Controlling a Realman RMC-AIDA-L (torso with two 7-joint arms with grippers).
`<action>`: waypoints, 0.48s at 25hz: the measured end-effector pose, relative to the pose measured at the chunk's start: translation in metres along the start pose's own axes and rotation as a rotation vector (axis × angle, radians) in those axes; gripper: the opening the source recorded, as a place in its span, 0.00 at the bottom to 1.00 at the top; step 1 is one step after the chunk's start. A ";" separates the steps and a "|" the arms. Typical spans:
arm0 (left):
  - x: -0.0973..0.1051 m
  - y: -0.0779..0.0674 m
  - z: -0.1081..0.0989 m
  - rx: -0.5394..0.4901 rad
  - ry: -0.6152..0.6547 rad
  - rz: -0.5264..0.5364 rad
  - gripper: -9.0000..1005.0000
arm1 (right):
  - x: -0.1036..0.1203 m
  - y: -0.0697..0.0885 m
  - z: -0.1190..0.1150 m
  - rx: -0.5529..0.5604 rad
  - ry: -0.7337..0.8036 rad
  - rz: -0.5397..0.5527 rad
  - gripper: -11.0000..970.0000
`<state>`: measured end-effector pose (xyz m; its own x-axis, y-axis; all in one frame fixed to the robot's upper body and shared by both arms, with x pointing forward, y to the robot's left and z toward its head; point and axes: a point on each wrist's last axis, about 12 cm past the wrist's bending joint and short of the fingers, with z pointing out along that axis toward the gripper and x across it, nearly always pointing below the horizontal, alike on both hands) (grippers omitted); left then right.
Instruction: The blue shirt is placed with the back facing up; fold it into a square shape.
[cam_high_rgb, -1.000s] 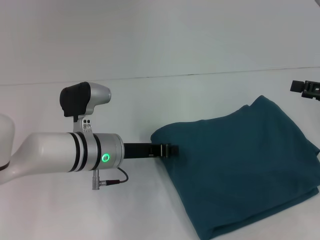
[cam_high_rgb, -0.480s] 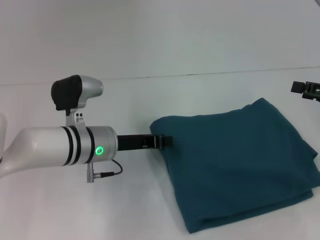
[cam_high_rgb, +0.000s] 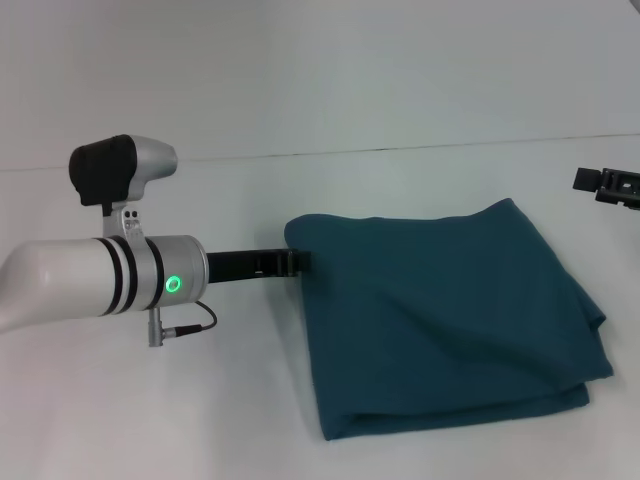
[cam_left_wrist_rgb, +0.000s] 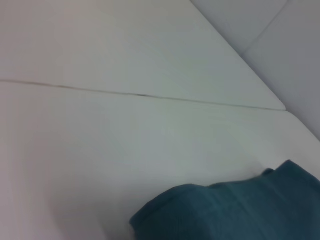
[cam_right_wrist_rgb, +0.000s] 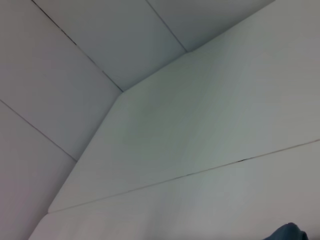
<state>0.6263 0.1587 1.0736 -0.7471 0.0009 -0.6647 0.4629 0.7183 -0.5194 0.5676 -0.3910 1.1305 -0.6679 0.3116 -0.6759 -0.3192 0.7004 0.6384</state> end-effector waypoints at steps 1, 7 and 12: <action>-0.001 0.001 -0.001 -0.003 -0.004 0.001 0.01 | 0.000 0.000 0.000 -0.001 0.000 0.001 0.77; -0.003 0.006 -0.008 -0.006 -0.008 0.007 0.01 | 0.002 0.000 -0.001 -0.002 0.001 0.010 0.77; -0.006 0.012 -0.019 0.005 -0.012 0.022 0.01 | 0.003 -0.002 -0.003 0.004 0.010 0.021 0.77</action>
<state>0.6273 0.1806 1.0813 -0.7311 0.0088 -0.6822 0.4815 0.7150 -0.5069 0.5639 -0.3931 1.1282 -0.6809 0.3198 -0.6589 -0.3028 0.6962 0.6508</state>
